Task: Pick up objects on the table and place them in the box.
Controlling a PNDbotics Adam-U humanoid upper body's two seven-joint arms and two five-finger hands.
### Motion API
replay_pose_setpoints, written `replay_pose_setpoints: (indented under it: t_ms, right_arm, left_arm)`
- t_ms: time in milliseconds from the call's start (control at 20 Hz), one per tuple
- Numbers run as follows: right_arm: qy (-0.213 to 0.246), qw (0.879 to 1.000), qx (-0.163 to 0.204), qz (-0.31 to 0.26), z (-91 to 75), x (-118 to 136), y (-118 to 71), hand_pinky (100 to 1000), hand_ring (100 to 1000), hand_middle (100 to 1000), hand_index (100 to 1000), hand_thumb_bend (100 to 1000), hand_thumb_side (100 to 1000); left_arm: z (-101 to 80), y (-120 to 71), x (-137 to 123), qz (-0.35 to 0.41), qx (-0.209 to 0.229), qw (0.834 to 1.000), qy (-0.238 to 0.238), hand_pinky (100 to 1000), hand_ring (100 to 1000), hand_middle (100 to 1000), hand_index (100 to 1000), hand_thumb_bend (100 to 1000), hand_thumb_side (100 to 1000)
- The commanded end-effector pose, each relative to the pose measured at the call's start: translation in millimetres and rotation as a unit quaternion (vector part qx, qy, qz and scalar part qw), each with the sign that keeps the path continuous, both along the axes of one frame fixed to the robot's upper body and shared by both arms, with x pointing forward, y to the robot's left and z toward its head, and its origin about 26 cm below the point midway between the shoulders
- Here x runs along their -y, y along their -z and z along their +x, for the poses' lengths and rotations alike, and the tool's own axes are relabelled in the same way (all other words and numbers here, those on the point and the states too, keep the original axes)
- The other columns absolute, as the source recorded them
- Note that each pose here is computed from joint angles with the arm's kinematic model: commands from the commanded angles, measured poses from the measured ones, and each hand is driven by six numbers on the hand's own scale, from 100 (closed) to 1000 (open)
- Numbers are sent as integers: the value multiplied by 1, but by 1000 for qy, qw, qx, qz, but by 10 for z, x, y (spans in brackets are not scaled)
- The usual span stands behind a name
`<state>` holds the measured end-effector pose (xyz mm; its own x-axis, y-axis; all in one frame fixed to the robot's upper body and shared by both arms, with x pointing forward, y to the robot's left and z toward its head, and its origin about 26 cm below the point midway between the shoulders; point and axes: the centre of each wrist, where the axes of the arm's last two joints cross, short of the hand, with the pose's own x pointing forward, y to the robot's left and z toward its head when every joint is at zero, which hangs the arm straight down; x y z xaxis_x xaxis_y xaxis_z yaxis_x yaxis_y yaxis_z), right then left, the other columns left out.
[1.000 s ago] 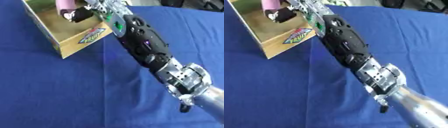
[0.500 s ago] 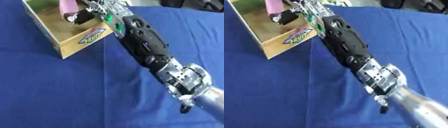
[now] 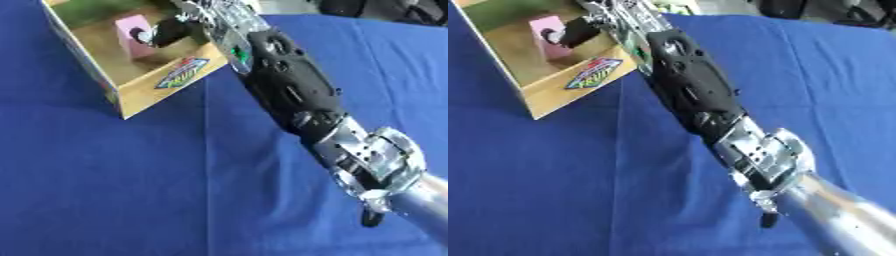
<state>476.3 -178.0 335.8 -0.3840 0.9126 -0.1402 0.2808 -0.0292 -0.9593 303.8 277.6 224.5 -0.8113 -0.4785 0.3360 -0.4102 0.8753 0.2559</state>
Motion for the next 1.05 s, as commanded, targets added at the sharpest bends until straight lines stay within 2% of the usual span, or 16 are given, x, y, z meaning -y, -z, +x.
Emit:
replay_pose_setpoints:
  t_ms: [50,100,150,400,500,600,800,1050]
  right_arm:
    - [-3,999,31,9,-86,76,-263,847,820,788,903,343,613]
    - [-4,999,33,12,-96,81,-279,846,817,787,900,296,664]
    - [-5,999,37,14,-110,90,-302,845,814,783,898,316,618]
    - [-25,997,66,36,-257,156,-488,843,806,775,895,286,623]
    - [-32,995,87,42,-343,228,-577,834,787,752,874,223,620]
    - [-40,992,108,44,-425,333,-616,829,779,742,864,200,612]
    - [-58,989,129,32,-568,550,-538,817,762,715,830,107,710]
    - [-81,987,138,31,-753,775,-342,820,768,728,834,100,755]
  left_arm:
    - [-33,-59,-28,4,11,1000,-6,702,741,710,733,513,882]
    - [-33,-59,-29,3,11,1000,-6,702,741,710,733,513,882]
    - [-33,-58,-29,3,11,1000,-6,702,741,710,733,513,882]
    - [-43,-29,-60,1,7,1000,-14,702,740,710,733,513,881]
    - [-48,-15,-73,0,5,1000,-18,702,740,710,732,512,880]
    - [-53,-2,-85,-1,4,1000,-22,703,740,710,733,512,880]
    - [-64,23,-117,-3,1,1000,-31,704,740,710,733,513,879]
    - [-70,41,-132,-9,1,999,-37,705,740,711,734,515,879]
